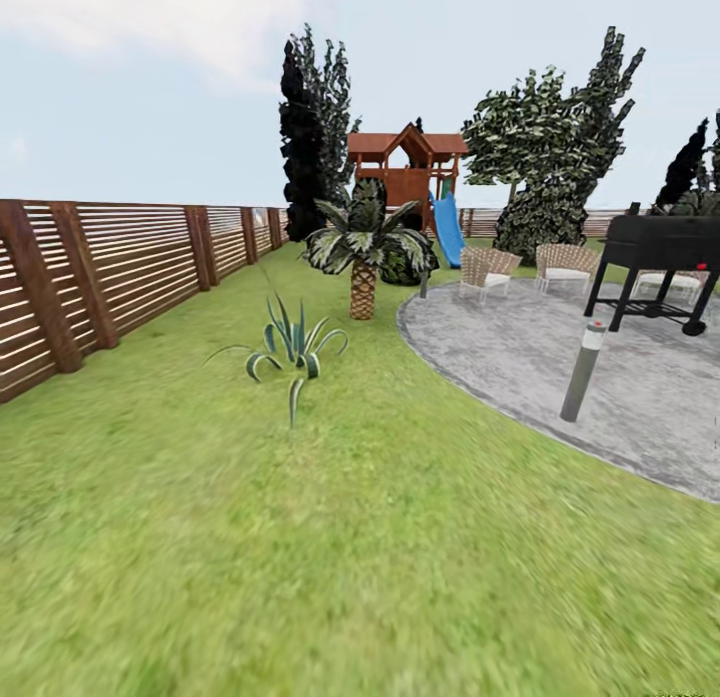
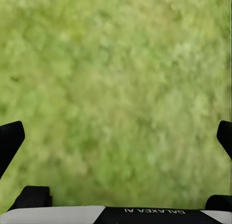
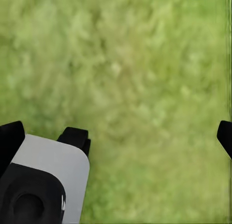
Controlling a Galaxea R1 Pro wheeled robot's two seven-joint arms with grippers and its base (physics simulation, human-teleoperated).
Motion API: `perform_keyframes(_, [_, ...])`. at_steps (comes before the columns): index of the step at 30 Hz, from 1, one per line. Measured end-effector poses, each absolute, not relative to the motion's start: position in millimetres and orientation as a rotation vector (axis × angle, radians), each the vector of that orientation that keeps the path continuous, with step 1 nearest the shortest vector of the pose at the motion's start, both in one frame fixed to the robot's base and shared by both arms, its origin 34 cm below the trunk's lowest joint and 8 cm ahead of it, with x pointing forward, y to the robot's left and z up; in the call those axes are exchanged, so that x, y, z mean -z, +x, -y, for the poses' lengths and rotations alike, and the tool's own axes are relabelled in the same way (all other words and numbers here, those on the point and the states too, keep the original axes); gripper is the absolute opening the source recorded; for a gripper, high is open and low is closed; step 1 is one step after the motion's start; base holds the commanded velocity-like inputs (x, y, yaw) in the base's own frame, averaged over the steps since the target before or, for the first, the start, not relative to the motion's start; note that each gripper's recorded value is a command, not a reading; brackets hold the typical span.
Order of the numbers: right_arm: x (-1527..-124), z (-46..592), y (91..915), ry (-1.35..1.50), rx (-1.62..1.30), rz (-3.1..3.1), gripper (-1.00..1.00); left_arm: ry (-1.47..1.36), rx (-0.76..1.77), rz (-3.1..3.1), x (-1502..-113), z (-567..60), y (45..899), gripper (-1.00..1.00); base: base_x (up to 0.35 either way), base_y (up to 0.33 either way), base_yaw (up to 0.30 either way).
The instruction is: Take the three Easter eggs out of the wicker basket on the lawn in the garden, then place them on the lawn next to a single tree (choose any tree) so that all three eggs are next to the same tree and none are left in the basket.
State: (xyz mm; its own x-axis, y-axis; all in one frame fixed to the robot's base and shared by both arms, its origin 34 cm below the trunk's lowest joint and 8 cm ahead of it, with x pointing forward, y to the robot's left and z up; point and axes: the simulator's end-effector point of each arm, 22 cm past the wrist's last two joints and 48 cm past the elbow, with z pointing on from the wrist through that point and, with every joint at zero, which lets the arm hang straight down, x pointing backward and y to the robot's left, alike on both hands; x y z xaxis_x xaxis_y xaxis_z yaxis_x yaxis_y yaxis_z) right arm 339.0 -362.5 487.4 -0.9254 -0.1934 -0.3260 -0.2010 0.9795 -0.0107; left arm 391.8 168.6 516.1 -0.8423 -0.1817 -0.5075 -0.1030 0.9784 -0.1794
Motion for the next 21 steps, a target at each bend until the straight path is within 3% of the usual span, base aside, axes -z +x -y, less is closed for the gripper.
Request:
perform_keyframes(12, [-486.0,362.6,335.4,-0.287,-0.034,-2.803,1.0,-0.195,0.194,-2.604,-509.4,-167.7,380.6,1.0,0.29,-0.124,-0.268])
perform_keyframes(21, [-485.9,362.4,335.2,-0.29,-0.034,-2.803,1.0,-0.196,0.194,-2.609,-508.0,-167.6,378.2,1.0,0.306,-0.019,-0.059])
